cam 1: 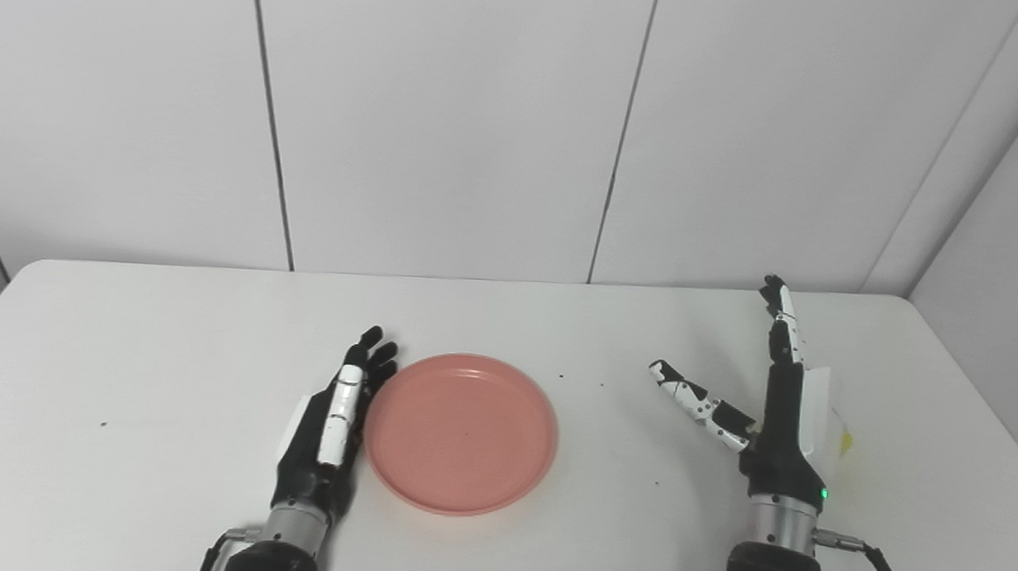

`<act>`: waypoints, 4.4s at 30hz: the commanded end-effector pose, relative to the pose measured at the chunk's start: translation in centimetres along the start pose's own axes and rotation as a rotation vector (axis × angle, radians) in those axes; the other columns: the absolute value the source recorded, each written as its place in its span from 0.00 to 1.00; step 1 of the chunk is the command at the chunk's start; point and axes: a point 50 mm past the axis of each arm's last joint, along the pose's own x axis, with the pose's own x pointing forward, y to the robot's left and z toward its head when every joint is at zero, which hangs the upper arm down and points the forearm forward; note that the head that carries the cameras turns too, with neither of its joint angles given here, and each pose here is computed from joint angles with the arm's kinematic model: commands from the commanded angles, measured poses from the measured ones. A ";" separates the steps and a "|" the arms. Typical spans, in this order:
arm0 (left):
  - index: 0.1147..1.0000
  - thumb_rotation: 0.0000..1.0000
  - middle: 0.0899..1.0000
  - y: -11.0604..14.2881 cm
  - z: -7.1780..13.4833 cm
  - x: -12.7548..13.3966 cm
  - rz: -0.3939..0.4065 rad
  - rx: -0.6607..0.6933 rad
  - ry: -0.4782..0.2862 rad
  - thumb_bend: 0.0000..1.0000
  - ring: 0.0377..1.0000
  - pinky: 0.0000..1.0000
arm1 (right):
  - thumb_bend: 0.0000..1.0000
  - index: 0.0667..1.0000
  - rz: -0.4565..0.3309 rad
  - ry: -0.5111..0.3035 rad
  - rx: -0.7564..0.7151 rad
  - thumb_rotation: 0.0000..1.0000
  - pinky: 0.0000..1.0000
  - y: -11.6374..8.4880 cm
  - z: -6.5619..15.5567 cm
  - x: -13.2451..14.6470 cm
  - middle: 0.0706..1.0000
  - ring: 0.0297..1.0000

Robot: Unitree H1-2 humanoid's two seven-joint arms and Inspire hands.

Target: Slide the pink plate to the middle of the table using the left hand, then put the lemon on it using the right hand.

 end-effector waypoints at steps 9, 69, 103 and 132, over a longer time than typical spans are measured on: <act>0.88 1.00 0.90 2.7 0.4 0.3 -0.030 -0.022 -0.037 0.71 0.92 0.92 | 0.94 0.94 -0.102 -0.004 -0.044 0.39 0.79 -1.6 0.4 1.0 0.92 0.89; 0.85 0.95 0.87 3.7 0.4 0.6 -0.037 -0.052 -0.053 0.71 0.87 0.85 | 0.57 0.71 -0.004 0.346 -0.253 0.00 0.44 -1.8 -7.9 2.3 0.64 0.46; 0.86 0.95 0.88 3.0 0.6 0.4 -0.041 -0.041 -0.052 0.74 0.89 0.89 | 0.50 0.53 -0.049 0.185 -0.148 0.00 0.28 -1.1 -3.7 1.8 0.43 0.33; 0.94 1.00 0.95 -1.4 1.3 0.0 -0.013 0.008 -0.038 0.68 0.96 1.00 | 0.51 0.52 0.367 -0.128 0.077 0.00 0.30 6.8 4.8 0.7 0.43 0.35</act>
